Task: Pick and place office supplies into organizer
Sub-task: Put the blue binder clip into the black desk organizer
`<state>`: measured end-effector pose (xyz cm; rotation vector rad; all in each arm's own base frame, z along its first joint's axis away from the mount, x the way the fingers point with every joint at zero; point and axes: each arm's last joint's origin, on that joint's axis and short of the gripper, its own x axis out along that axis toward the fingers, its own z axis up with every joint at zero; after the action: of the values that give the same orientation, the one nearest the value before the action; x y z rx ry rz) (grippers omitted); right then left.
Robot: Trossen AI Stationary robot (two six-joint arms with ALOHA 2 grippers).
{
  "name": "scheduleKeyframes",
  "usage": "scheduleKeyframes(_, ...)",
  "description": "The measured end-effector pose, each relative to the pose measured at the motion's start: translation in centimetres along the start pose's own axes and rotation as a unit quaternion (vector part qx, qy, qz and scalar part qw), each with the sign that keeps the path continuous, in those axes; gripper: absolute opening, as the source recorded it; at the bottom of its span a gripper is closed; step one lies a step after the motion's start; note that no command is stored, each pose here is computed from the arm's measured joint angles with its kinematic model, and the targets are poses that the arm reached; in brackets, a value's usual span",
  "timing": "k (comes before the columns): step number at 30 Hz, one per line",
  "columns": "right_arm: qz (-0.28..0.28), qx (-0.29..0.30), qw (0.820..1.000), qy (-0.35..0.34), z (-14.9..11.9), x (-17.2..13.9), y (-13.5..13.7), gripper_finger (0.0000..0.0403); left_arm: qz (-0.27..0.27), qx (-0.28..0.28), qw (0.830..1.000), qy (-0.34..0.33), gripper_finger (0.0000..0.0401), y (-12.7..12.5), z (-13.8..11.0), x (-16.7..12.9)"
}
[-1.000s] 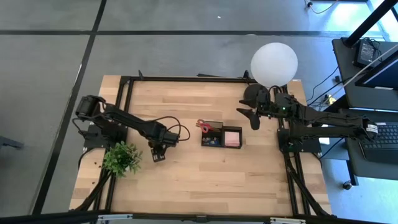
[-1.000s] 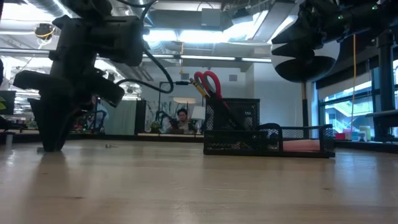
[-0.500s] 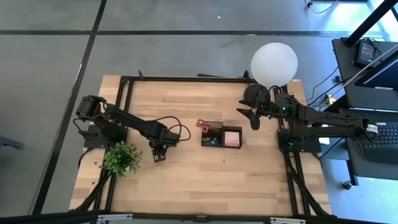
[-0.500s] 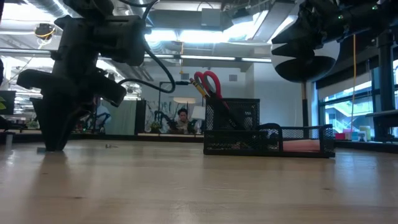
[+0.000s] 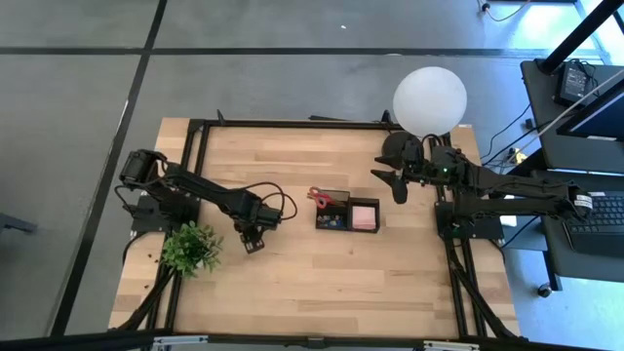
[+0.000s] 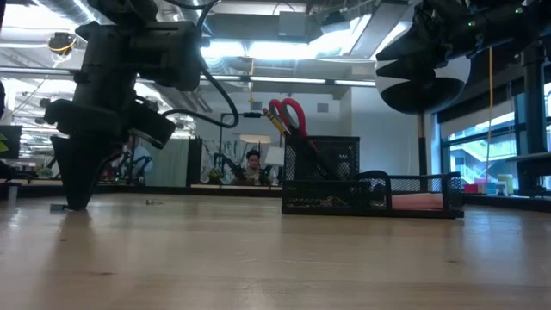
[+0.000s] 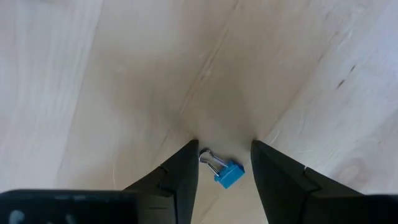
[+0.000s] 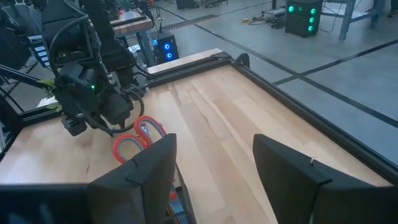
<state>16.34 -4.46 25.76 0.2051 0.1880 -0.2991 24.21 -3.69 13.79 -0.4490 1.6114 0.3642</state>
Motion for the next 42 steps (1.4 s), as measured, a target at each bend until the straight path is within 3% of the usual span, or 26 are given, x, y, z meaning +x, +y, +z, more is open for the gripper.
scheduleKeyframes(17,0.0,-0.001,1.0,0.0,0.0,0.0,0.01,0.0217,0.013,-0.047,0.998,0.026,0.0141,0.3,-0.49,0.07)
scheduleKeyframes(30,0.0,-0.003,1.0,0.0,0.0,0.0,0.01,0.0217,-0.011,-0.072,0.997,0.04,0.0141,-0.41,-0.88,0.14)
scheduleKeyframes(42,0.0,-0.003,1.0,0.0,0.0,0.0,0.01,0.0217,-0.007,-0.083,0.996,0.022,0.0141,-0.7,-0.78,0.23)
